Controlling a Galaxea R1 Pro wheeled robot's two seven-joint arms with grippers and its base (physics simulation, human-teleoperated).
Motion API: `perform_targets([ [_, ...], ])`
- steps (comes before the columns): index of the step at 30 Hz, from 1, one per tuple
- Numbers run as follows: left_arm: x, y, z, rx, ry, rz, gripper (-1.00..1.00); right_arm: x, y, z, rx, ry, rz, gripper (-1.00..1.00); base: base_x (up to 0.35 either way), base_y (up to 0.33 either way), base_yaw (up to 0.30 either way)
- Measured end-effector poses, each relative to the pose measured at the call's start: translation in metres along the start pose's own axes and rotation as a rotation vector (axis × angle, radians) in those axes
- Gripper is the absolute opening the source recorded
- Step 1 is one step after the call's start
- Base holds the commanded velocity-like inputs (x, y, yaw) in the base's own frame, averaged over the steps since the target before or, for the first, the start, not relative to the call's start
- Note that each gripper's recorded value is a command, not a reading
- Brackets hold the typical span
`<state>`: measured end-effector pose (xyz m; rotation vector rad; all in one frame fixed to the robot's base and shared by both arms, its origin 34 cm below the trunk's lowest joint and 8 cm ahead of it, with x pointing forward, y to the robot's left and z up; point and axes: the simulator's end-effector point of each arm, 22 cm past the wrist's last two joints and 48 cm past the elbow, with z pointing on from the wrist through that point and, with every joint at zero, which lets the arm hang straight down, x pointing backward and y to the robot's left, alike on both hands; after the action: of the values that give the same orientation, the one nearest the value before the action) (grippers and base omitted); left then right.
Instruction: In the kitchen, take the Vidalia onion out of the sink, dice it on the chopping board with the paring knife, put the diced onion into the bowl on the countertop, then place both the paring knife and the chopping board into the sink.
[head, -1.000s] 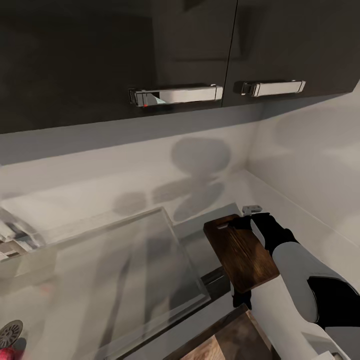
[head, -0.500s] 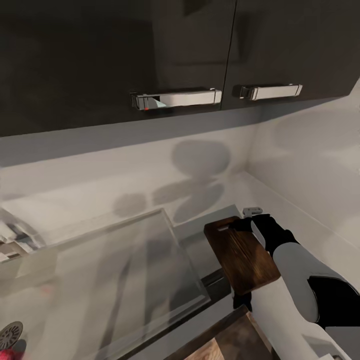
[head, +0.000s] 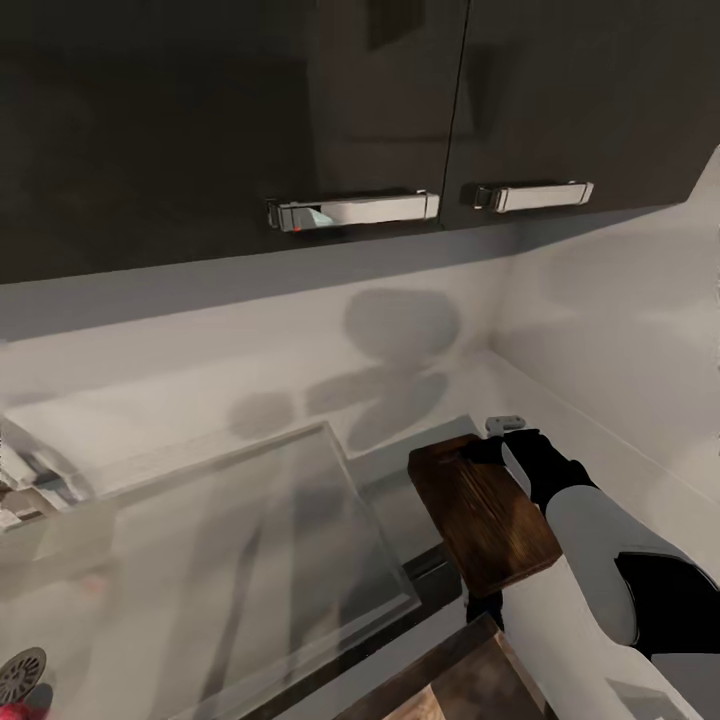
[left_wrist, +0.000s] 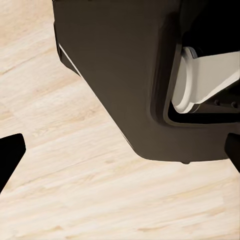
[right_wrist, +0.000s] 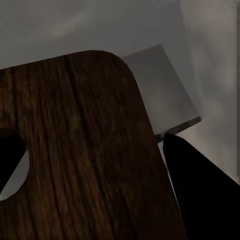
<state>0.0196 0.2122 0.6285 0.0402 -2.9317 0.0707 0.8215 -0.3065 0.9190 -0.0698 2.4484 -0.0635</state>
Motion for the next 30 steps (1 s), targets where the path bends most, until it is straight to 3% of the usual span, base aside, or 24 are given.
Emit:
perform_targets([
  [30, -0.017, 0.000, 0.000, 0.001, -0.044, 0.002, 1.00, -0.024, -0.002, -0.024, 0.004, -0.046, 0.000, -1.00, -0.280, 0.125, 0.000],
])
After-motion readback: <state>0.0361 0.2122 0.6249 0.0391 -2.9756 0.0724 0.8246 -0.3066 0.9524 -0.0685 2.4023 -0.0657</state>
